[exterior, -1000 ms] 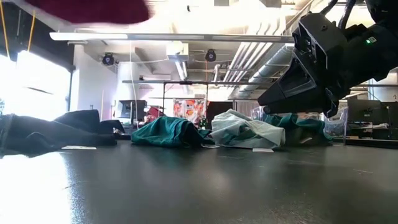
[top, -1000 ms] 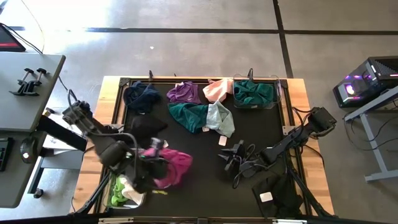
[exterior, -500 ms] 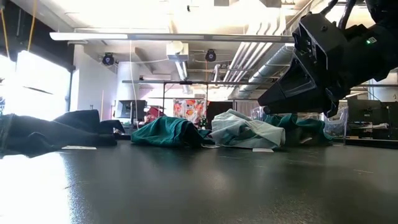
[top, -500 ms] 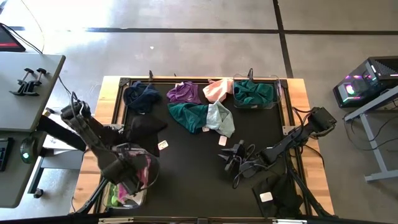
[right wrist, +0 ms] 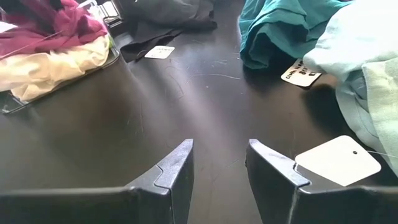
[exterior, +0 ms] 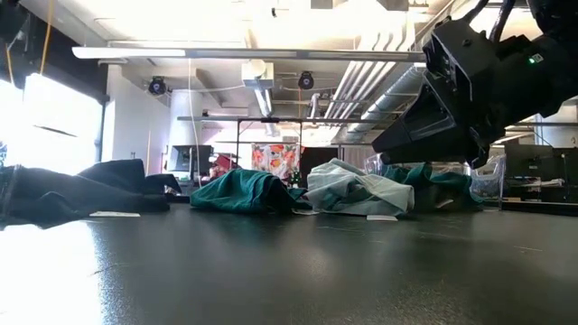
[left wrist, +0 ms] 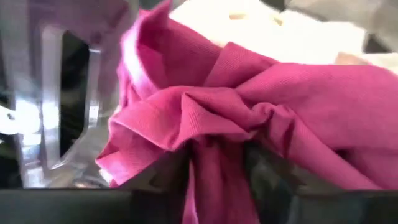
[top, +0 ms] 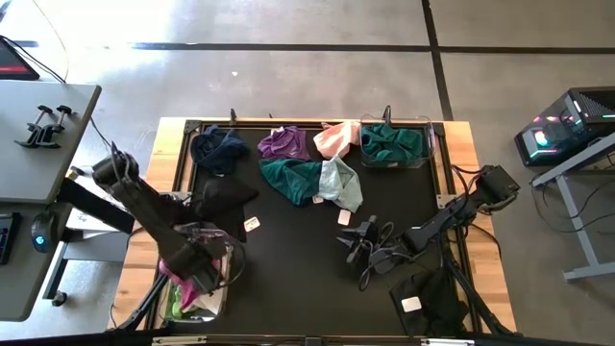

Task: Sort towels by color in basket
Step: Put the pink towel into the bottom transparent bin

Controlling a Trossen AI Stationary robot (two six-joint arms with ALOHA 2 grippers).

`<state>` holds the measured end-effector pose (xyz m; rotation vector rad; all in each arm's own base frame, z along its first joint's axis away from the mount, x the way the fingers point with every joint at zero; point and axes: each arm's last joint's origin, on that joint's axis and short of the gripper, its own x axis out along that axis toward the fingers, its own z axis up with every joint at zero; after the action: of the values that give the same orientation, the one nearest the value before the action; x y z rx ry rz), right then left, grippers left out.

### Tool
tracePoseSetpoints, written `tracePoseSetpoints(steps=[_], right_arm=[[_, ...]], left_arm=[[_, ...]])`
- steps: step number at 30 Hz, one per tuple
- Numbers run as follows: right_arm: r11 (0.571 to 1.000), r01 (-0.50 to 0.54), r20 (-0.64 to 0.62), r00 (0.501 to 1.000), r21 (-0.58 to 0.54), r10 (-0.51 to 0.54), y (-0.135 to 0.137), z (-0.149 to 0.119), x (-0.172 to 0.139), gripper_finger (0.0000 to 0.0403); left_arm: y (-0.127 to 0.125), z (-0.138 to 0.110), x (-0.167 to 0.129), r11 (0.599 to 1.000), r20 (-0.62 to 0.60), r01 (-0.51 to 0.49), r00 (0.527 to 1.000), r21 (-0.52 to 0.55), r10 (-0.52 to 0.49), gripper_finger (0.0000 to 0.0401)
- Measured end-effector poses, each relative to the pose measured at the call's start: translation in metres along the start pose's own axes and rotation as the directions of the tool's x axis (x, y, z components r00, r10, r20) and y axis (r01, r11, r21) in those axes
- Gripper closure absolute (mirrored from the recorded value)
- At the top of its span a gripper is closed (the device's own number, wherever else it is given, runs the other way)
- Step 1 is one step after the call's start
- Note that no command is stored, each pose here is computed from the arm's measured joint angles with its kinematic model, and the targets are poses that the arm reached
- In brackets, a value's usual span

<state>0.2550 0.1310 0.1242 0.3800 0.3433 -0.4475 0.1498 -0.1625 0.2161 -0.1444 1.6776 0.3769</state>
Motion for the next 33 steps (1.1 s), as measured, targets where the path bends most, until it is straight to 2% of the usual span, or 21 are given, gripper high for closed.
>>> tracePoseSetpoints(steps=[5,9,12,15,19,21,23,26,30,33], right_arm=[[1.000,0.000,0.000,1.000,-0.001,0.000,0.000,0.000,0.000,0.0265],[1.000,0.000,0.000,1.000,-0.002,0.000,0.000,0.000,0.000,0.0265],[1.000,0.000,0.000,1.000,-0.002,0.000,0.000,0.000,0.000,0.0265],[1.000,0.001,0.000,1.000,-0.004,-0.001,0.000,0.000,0.000,0.0265],[1.000,0.000,0.000,1.000,-0.007,0.000,0.000,0.000,0.000,0.0265],[1.000,0.000,0.000,1.000,-0.007,0.000,0.000,0.000,0.000,0.0265],[1.000,0.001,-0.001,1.000,-0.007,-0.001,0.000,0.000,0.000,0.0265],[1.000,0.000,0.000,1.000,-0.007,0.000,0.000,0.000,0.000,0.0265],[1.000,0.000,0.000,1.000,-0.006,0.000,0.000,0.000,0.000,0.0265],[1.000,0.001,-0.001,1.000,-0.007,-0.001,0.000,0.000,0.000,0.0265]], left_arm=[[0.016,-0.004,-0.046,0.992,0.049,0.107,0.993,-0.062,-0.104,0.0226],[0.031,-0.013,-0.074,0.950,0.048,0.218,0.976,-0.223,-0.213,0.0229],[0.041,-0.020,-0.074,0.924,0.007,0.176,0.983,-0.341,-0.184,0.0243],[0.043,-0.025,-0.059,0.918,-0.096,0.070,0.989,-0.391,-0.116,0.0268],[0.036,-0.023,-0.025,0.924,-0.202,-0.018,0.977,-0.382,-0.065,0.0307],[0.026,-0.018,-0.006,0.937,-0.205,0.038,0.972,-0.346,-0.115,0.0325],[0.013,-0.012,0.009,0.946,-0.157,0.145,0.968,-0.291,-0.196,0.0341],[0.000,-0.001,0.028,0.943,-0.060,0.238,0.964,-0.233,-0.259,0.0359],[-0.003,0.006,0.048,0.959,0.026,0.213,0.977,-0.189,-0.212,0.0376],[-0.002,0.007,0.059,0.973,0.034,0.168,0.986,-0.158,-0.165,0.0383]])
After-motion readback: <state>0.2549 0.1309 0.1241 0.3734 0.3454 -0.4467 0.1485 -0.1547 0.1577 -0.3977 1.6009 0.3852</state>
